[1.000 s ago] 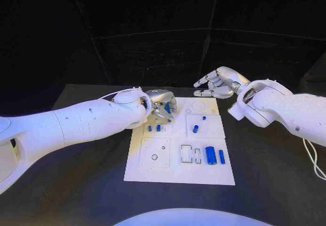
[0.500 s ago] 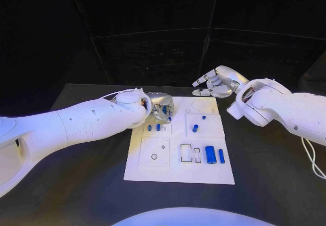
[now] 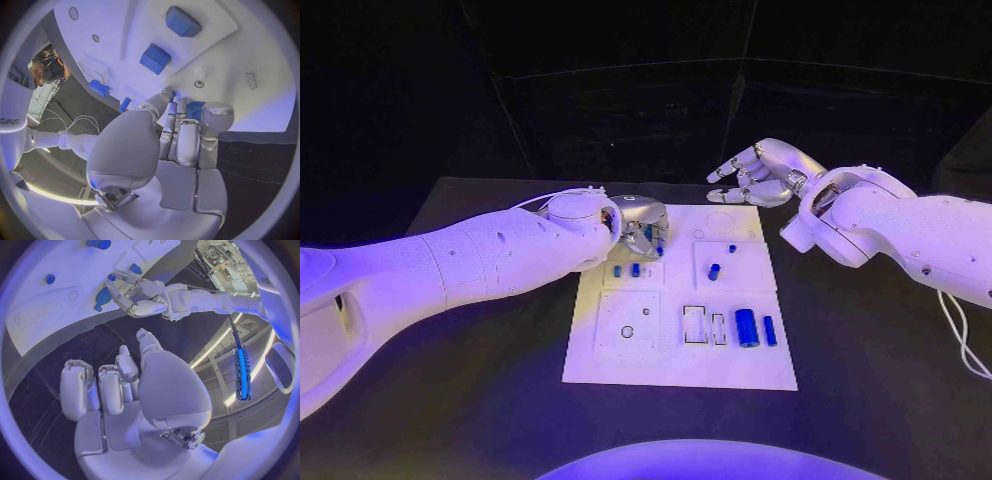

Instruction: Assemble the parts on the task board

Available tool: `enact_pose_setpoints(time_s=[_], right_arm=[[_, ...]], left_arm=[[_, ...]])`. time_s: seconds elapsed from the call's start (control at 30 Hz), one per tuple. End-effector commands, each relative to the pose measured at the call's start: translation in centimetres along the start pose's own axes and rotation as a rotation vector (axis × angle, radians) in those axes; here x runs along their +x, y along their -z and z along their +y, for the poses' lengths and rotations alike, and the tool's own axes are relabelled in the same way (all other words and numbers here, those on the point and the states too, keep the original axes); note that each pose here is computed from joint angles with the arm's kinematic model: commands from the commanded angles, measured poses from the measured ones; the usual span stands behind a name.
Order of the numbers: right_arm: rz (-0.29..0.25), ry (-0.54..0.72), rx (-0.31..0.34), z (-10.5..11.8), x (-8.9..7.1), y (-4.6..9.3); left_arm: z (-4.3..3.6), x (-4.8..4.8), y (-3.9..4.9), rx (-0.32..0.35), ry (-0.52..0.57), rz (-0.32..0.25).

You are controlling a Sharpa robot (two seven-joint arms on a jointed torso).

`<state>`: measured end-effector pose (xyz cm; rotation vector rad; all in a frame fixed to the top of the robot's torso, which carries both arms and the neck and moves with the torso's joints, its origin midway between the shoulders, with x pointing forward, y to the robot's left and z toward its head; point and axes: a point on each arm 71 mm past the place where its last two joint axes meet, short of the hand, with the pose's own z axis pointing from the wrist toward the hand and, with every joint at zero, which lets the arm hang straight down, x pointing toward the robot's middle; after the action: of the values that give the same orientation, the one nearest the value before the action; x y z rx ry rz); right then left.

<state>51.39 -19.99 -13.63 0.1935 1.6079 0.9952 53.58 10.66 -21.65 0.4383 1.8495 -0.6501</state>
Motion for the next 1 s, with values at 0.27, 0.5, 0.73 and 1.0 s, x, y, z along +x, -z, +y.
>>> enact_pose_setpoints(time_s=[0.27, 0.5, 0.73, 1.0], right_arm=[[0.002, 0.001, -0.009, 0.21, 0.00, -0.08], [0.003, 0.001, -0.009, 0.22, 0.01, -0.09], [0.004, 0.001, -0.010, 0.25, 0.05, -0.12], [0.004, 0.001, -0.010, 0.24, 0.05, -0.15]], left_arm=[[-0.44, 0.51, -0.14, 0.025, -0.006, 0.027], [-0.47, 0.59, -0.17, 0.024, -0.005, 0.032], [-0.38, 0.43, -0.15, 0.022, -0.002, 0.009], [-0.36, -0.07, 0.51, 0.040, 0.042, -0.058]])
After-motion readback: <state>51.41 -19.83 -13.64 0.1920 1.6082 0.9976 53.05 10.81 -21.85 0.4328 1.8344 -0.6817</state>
